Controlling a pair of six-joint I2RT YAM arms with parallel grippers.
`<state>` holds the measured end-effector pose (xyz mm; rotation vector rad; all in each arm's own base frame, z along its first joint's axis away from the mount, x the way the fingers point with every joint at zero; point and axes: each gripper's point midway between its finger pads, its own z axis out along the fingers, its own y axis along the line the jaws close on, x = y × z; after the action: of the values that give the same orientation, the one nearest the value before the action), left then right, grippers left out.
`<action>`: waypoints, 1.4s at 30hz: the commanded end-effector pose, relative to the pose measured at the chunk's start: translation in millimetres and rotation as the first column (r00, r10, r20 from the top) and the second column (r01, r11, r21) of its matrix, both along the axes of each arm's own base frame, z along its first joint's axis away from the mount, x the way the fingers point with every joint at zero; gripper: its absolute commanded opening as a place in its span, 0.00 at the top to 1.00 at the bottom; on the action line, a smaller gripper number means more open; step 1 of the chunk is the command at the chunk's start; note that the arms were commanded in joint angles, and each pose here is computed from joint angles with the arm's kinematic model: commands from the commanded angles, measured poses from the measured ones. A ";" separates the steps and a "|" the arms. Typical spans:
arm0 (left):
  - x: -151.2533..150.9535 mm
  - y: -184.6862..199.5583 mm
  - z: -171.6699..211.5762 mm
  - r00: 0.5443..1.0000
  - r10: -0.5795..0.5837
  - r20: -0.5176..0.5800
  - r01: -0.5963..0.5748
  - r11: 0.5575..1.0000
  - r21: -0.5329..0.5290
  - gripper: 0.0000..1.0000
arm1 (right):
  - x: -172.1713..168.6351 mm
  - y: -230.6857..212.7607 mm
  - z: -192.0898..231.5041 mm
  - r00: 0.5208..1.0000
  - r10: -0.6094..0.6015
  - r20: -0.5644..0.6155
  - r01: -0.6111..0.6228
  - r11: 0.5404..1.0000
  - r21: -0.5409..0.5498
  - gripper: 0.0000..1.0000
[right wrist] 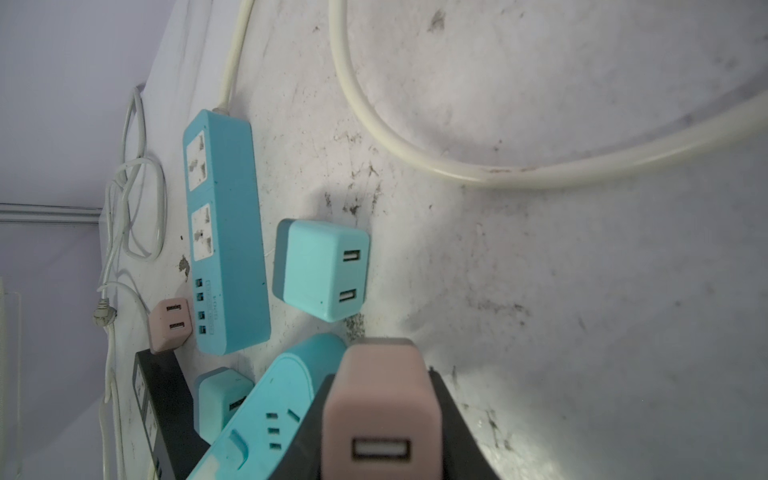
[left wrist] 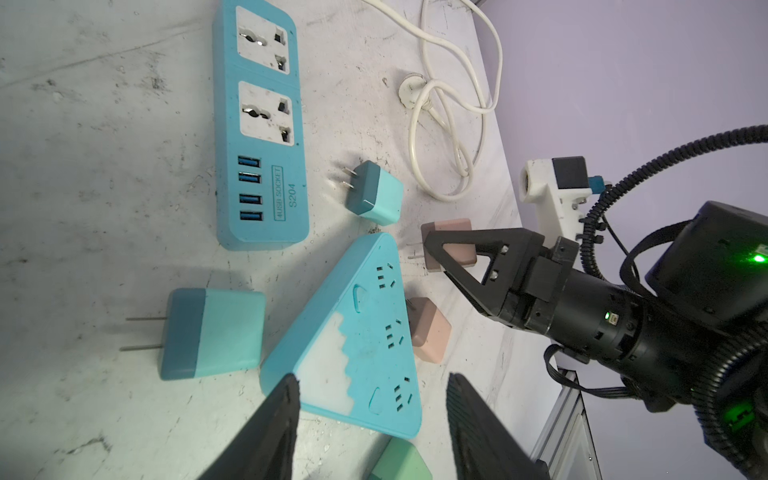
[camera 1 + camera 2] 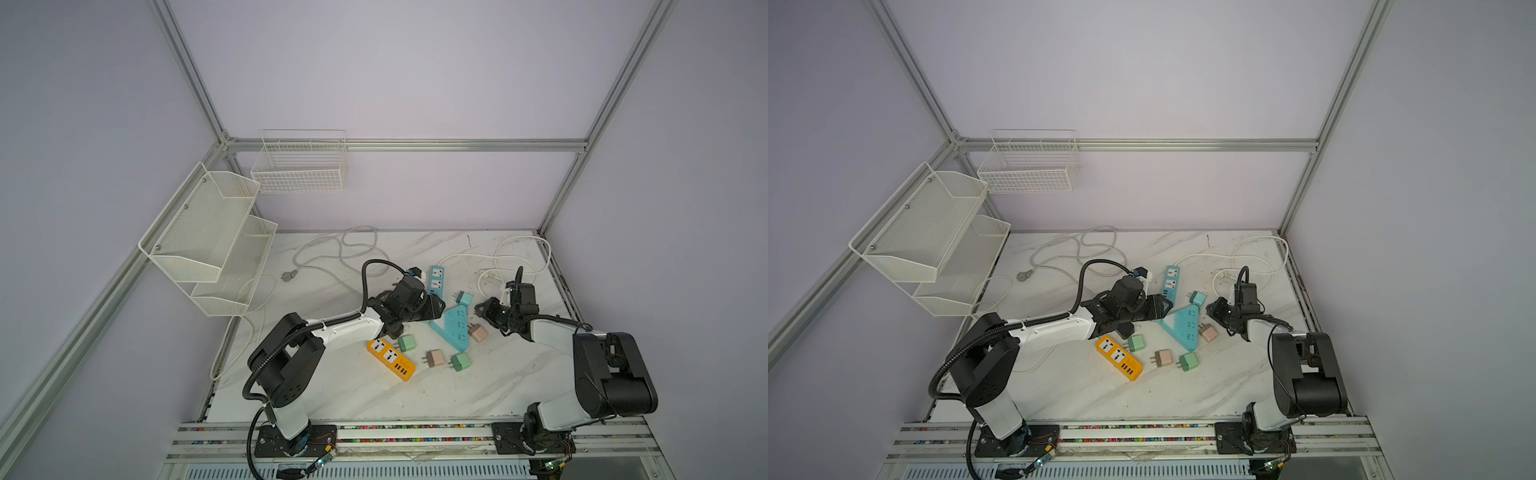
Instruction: Pull the plug off the socket
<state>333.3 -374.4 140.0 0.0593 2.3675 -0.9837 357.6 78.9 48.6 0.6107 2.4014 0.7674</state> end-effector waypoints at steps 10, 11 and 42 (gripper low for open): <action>-1.0 3.8 -3.3 1.000 0.013 0.017 -0.013 1.000 0.008 0.40 | 1.4 -4.5 -6.3 1.000 -0.015 0.012 0.015 1.000 -0.015 0.58; -0.5 3.8 -2.5 1.000 0.014 0.019 -0.014 1.000 0.010 0.40 | 1.3 -5.1 -5.6 1.000 -0.017 0.010 0.017 1.000 -0.018 0.56; 25.9 344.7 57.7 0.689 0.615 0.383 -0.721 0.526 0.451 0.06 | 40.7 -102.8 155.0 0.852 -0.223 0.474 0.435 0.806 -0.402 0.03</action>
<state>373.5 -112.3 218.9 -0.4065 2.1170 -0.2367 385.1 2.7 191.8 0.5562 2.0280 0.2490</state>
